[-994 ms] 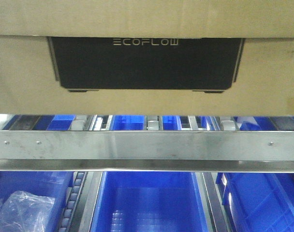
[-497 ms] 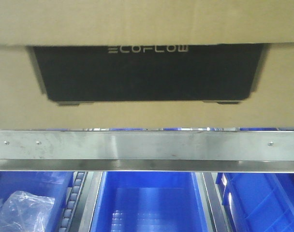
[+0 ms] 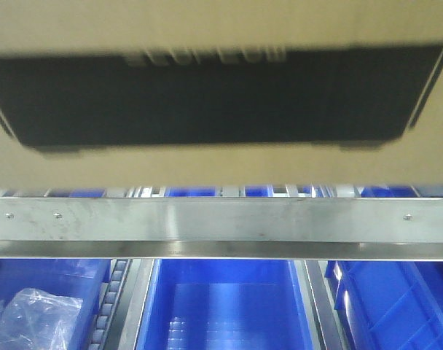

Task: Grab box from left shelf to table start
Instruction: 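Lift the box with both grippers and pull it off the shelf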

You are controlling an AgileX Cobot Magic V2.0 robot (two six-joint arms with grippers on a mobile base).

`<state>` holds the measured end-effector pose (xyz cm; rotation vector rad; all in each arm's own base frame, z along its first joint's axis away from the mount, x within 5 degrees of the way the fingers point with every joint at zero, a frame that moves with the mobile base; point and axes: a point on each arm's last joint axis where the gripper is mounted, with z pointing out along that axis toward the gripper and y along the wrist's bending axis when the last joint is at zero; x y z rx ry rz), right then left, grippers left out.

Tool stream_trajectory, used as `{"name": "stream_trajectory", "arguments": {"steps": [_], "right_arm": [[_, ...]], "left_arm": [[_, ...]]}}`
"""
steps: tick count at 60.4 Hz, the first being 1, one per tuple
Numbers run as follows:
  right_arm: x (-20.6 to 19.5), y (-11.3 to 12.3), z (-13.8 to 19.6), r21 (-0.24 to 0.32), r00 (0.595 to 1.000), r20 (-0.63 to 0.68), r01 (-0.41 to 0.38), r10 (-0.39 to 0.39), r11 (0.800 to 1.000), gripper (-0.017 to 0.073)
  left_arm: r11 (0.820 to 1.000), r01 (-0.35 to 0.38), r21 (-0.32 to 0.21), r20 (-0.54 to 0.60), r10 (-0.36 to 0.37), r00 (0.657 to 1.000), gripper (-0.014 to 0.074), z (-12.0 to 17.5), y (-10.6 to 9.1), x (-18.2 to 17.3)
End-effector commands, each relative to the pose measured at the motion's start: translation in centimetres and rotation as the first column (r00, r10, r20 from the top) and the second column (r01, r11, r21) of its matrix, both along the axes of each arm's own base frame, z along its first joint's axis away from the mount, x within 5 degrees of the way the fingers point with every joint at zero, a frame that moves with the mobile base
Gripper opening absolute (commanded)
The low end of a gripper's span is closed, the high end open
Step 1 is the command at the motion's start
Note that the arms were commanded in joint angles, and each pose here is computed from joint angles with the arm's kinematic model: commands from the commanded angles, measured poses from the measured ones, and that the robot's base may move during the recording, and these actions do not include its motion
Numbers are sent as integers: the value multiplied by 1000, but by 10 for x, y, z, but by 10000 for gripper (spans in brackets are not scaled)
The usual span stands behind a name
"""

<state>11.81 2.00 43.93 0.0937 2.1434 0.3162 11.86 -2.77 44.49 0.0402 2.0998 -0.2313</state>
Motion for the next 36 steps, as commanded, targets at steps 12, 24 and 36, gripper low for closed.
{"name": "stream_trajectory", "arguments": {"steps": [12, 24, 36], "right_arm": [[-15, -6, 17, -37, 990, 135, 42, -36, 998, 26], [-16, -6, 17, -38, 991, 133, 41, -36, 998, 26], [-16, -6, 17, -38, 990, 134, 41, -36, 998, 26]], "left_arm": [[995, 32, -91, 301, -3, 953, -85, 37, 1, -13], [995, 34, -95, 310, -3, 951, -85, 38, 3, -19], [995, 28, -94, 351, 7, 936, -85, 42, 9, -35]]}}
